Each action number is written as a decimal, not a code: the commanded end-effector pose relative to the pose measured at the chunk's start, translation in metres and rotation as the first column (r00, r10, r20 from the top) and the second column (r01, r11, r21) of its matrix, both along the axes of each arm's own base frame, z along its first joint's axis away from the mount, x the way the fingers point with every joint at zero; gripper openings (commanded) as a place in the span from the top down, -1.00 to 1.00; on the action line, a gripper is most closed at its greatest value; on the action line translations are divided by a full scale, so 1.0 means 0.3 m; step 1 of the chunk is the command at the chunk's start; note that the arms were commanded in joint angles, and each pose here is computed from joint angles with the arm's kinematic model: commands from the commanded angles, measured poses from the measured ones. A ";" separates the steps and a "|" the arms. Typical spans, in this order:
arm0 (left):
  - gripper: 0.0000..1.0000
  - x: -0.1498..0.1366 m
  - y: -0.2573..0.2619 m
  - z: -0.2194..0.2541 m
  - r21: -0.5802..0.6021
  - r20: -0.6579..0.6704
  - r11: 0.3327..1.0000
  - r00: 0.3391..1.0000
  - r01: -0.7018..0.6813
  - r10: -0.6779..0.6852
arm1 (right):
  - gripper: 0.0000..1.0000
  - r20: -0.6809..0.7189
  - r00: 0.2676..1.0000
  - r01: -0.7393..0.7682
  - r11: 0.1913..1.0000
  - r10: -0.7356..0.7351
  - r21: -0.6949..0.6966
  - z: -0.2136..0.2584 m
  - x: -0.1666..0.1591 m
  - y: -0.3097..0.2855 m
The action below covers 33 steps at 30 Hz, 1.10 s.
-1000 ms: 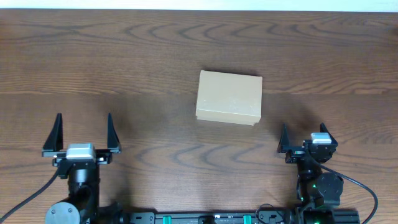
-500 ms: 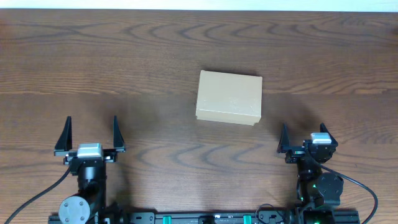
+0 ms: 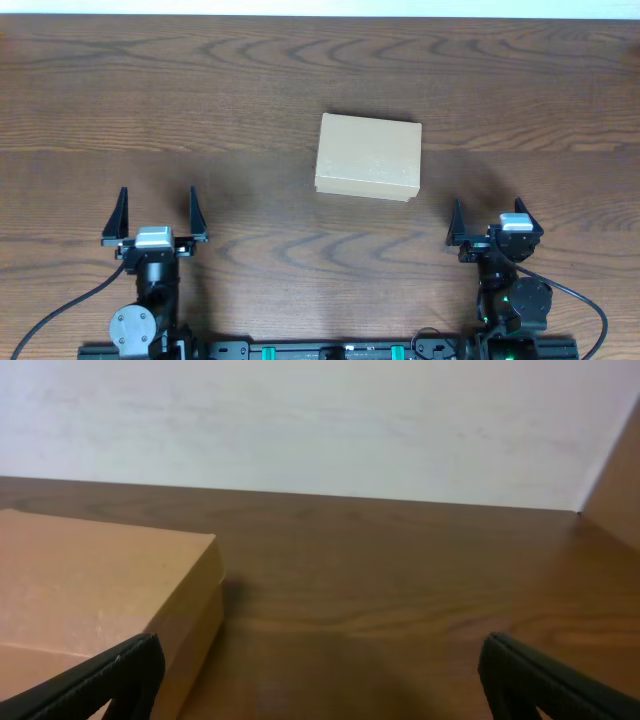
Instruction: Pack container
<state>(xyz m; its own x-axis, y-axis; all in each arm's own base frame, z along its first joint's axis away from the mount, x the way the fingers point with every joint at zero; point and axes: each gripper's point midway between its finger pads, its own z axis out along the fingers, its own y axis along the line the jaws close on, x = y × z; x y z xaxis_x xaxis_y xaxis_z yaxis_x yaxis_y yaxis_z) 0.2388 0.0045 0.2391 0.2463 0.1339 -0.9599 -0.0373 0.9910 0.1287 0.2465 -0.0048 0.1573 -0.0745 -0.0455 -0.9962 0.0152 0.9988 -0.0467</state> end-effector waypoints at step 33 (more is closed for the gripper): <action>-0.90 0.016 0.021 -0.341 -0.179 -0.391 0.982 0.920 -0.062 -0.013 | -0.98 -0.001 1.000 0.005 1.000 -0.005 0.005 -0.003 -0.001 -0.002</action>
